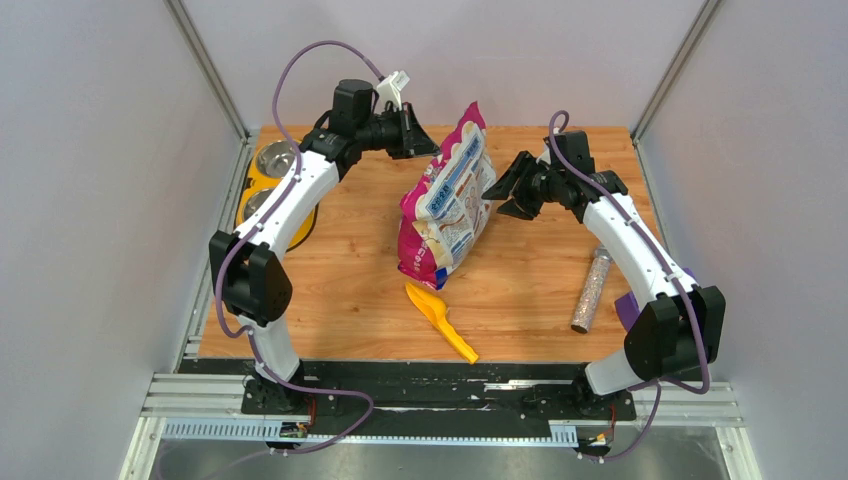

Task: Serve the pet food

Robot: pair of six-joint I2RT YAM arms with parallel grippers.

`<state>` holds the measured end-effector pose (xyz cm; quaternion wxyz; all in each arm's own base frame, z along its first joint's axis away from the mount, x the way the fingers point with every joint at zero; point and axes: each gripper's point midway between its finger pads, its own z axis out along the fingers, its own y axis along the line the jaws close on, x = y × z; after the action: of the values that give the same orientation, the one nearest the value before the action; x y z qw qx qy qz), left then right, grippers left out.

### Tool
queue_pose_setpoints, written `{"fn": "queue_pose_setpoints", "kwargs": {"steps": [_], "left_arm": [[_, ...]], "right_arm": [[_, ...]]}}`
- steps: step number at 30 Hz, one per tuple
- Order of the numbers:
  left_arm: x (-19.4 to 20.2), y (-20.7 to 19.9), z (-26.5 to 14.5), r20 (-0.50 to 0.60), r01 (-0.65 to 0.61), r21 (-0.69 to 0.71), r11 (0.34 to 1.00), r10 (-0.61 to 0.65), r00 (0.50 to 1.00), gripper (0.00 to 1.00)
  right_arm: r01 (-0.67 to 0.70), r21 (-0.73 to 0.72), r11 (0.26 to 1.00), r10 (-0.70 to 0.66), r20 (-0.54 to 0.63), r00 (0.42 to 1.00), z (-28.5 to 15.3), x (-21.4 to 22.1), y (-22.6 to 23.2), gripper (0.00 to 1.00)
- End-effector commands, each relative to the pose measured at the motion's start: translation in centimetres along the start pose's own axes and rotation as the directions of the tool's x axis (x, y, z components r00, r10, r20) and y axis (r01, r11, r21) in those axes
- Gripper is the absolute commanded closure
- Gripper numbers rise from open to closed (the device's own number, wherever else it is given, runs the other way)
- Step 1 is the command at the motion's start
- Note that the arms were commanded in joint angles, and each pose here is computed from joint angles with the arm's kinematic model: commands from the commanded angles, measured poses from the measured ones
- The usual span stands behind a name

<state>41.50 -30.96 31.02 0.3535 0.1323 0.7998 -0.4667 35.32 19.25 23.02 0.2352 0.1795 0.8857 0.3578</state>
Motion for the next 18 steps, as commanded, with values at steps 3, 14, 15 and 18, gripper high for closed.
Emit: {"fn": "queue_pose_setpoints", "kwargs": {"steps": [3,14,15,18], "left_arm": [[-2.42,-3.06,-2.09,0.084,-0.031,0.019,0.999,0.029,0.996,0.81],[-2.30,-2.19,-1.96,0.092,0.027,-0.003,1.000,-0.026,0.995,0.82],[-2.32,-2.21,-1.97,0.094,0.027,-0.001,1.000,-0.026,0.995,0.83],[-2.42,-2.23,-2.01,0.098,0.028,-0.002,1.000,-0.027,0.995,0.85]], "right_arm": [[0.019,-0.052,0.998,-0.018,0.029,0.999,-0.83,-0.32,1.39,0.51],[0.015,-0.046,0.999,-0.014,0.024,1.000,-0.73,-0.16,1.12,0.51],[0.015,-0.046,0.999,-0.014,0.022,1.000,-0.72,-0.13,1.08,0.50],[0.015,-0.047,0.999,-0.014,0.021,1.000,-0.72,-0.04,1.06,0.50]]}}
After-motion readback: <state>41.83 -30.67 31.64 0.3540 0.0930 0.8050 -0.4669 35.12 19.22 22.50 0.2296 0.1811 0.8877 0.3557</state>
